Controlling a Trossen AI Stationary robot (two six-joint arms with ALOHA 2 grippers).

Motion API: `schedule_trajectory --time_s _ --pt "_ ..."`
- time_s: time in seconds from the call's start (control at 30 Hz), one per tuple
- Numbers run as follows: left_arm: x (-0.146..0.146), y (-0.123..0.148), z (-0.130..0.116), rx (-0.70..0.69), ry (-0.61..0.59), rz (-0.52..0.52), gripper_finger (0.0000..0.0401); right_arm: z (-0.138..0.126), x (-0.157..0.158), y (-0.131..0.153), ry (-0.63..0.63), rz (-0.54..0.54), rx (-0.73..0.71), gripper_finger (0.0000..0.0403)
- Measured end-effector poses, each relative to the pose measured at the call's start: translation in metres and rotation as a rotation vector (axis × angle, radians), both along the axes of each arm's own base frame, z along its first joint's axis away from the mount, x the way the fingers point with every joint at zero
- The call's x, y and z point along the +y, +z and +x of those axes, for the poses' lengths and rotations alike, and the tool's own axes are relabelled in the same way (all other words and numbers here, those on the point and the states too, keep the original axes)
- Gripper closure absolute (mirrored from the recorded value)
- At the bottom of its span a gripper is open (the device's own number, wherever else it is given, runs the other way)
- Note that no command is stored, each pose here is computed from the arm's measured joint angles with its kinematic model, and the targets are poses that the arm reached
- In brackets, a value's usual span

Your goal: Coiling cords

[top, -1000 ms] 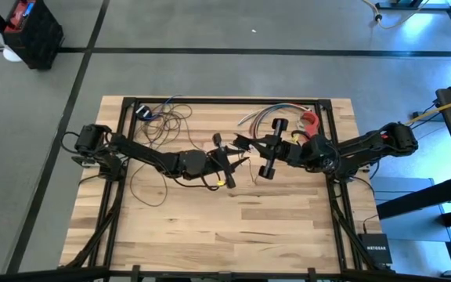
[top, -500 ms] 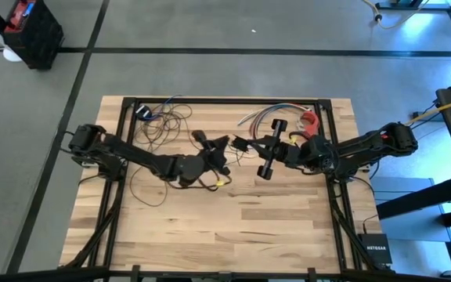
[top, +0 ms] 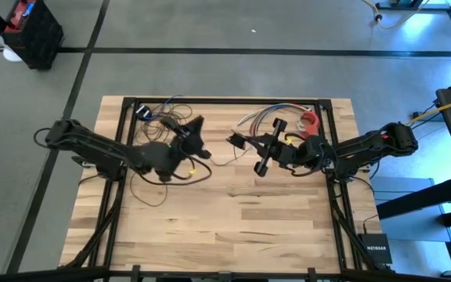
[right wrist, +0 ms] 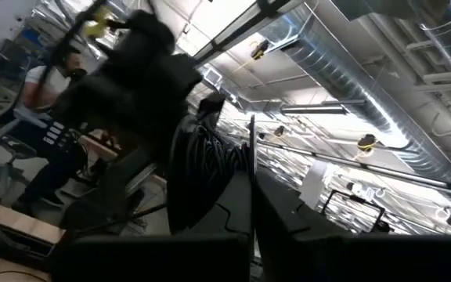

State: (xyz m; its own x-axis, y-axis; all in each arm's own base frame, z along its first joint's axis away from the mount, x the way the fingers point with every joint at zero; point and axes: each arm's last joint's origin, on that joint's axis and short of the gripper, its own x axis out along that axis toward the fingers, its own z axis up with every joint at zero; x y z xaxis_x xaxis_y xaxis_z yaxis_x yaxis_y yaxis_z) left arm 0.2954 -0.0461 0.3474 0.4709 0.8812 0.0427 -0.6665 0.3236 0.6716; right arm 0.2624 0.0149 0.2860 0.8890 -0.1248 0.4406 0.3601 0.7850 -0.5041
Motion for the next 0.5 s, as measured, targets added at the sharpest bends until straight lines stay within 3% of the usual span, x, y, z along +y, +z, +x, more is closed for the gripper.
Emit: schedule_trajectory --time_s 0.2,0.33,0.4,0.5 --pt "0.004 0.016 -0.015 -0.056 -0.004 -0.018 0.0371 0.000 0.001 -0.001 0.040 -0.021 0.005 0.0396" --pt "-0.002 0.001 -0.013 -0.045 -0.101 -0.073 0.0371 0.000 0.001 -0.001 0.042 -0.023 0.006 0.0396" --pt "-0.006 -0.013 -0.011 -0.019 -0.250 -0.157 0.0370 0.000 0.001 -0.001 0.042 -0.023 0.006 0.0396" --pt "-0.004 -0.030 -0.009 -0.017 -0.424 -0.376 0.0370 0.000 0.001 -0.001 0.041 -0.023 0.006 0.0396"
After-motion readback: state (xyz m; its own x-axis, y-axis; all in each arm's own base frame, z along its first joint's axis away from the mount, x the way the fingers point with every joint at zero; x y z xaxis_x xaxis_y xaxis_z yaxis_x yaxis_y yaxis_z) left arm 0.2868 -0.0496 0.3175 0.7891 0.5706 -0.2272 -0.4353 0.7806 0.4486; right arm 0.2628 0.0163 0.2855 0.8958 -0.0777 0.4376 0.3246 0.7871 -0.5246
